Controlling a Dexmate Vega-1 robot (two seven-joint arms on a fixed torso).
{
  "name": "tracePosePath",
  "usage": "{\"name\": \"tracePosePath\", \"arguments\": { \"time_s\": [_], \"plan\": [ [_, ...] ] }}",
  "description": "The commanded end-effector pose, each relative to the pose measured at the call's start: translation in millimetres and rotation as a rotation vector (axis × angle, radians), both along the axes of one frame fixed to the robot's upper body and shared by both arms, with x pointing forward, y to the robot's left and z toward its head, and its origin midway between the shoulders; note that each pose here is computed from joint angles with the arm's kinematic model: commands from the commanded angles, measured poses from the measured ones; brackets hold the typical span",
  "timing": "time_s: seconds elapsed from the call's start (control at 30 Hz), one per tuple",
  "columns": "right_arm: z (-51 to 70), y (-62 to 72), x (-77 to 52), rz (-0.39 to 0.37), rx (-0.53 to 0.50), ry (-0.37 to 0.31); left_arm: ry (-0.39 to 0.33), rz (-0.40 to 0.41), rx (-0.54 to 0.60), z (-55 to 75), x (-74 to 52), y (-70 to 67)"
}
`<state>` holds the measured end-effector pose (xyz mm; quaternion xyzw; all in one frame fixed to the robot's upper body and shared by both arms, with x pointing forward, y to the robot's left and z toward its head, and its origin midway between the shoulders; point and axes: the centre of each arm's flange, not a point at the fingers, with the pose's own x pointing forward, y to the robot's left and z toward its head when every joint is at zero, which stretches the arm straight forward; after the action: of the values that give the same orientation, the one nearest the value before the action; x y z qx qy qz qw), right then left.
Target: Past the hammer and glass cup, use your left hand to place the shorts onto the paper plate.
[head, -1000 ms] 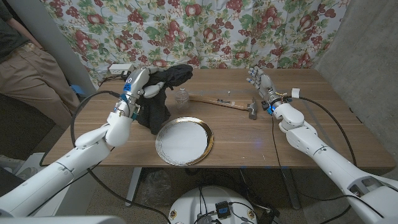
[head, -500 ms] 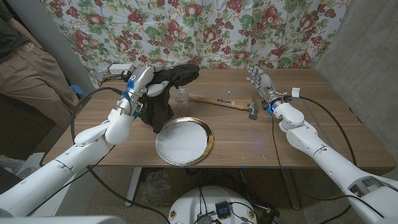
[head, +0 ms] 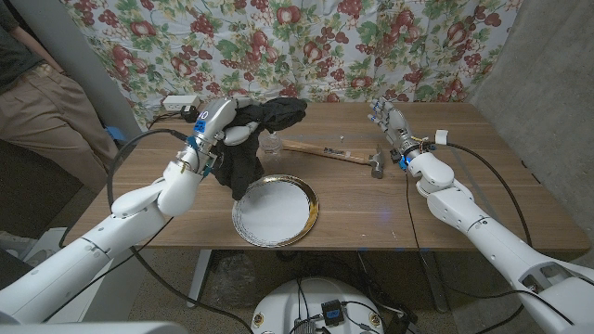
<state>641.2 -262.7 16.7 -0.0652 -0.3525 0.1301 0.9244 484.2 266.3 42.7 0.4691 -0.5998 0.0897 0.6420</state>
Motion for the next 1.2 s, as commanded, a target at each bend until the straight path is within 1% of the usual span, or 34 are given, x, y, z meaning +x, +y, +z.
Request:
{"name": "tracePosePath", "arguments": {
  "time_s": [0.03, 0.23, 0.73, 1.2],
  "plan": [
    [1.6, 0.1, -2.4, 0.001, -0.004, -0.009, -0.02, -0.039, 0.05, 0.3, -9.5, -12.3],
    [1.0, -0.3, -2.9, 0.0, -0.004, -0.007, -0.007, -0.054, 0.064, -0.2, -9.0, -14.6],
    [3.0, 0.1, -5.3, -0.004, -0.012, -0.021, -0.022, -0.095, 0.106, 0.9, -16.6, -26.4],
    [4.1, -1.0, -7.6, -0.009, -0.015, -0.028, -0.027, -0.123, 0.144, -1.6, -24.7, -34.8]
  ]
}}
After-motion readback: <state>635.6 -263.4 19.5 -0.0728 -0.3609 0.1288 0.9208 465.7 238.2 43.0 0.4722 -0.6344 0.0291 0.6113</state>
